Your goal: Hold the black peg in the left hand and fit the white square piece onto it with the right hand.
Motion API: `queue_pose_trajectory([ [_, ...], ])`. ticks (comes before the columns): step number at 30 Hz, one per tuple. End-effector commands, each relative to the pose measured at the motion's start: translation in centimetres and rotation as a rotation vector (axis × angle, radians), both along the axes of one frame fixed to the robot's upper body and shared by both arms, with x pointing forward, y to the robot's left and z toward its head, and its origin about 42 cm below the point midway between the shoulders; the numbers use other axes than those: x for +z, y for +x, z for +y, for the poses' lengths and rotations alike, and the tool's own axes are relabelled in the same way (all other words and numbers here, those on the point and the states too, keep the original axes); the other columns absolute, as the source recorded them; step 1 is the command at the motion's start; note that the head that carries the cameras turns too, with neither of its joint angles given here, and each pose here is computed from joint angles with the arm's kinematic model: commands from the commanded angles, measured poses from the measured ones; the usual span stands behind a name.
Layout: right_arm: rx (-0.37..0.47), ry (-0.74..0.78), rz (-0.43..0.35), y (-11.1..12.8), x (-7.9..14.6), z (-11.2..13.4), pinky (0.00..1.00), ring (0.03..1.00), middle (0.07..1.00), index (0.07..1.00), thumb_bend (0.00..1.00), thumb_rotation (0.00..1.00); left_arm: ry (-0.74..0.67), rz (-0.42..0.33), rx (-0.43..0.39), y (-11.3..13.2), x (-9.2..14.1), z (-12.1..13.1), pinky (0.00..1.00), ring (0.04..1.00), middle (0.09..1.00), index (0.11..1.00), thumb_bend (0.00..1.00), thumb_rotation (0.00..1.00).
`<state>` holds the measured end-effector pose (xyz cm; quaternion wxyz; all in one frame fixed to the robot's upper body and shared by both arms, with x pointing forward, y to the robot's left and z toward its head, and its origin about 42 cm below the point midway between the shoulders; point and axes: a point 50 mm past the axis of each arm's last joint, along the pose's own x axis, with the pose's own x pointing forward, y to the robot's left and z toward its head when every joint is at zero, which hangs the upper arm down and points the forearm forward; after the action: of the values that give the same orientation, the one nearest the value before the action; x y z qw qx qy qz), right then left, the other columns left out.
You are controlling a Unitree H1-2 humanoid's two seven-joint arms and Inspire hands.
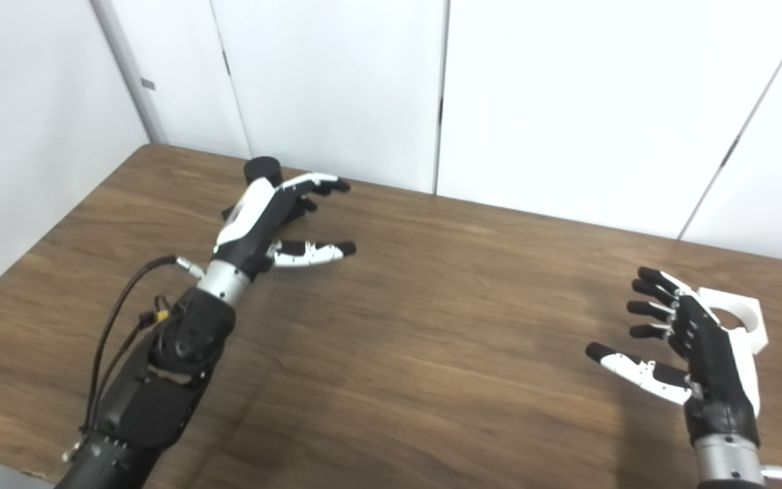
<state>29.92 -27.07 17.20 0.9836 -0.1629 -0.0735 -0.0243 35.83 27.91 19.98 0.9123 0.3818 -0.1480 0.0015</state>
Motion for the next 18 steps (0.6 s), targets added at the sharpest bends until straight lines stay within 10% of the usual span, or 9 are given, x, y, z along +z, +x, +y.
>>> queue_pose_trajectory([
  [1,0.014,-0.001,-0.077,0.6,1.9,0.3,0.57,0.702,0.777,0.789,0.66,0.00,0.032,-0.096,0.050,0.9,2.7,0.8,0.70,0.826,0.829,0.752,0.76,0.24],
  [18,0.013,0.008,-0.075,0.7,2.2,0.2,0.56,0.699,0.773,0.778,0.66,0.00,0.200,-0.139,0.271,4.0,6.4,4.4,0.73,0.853,0.870,0.787,0.76,0.25],
])
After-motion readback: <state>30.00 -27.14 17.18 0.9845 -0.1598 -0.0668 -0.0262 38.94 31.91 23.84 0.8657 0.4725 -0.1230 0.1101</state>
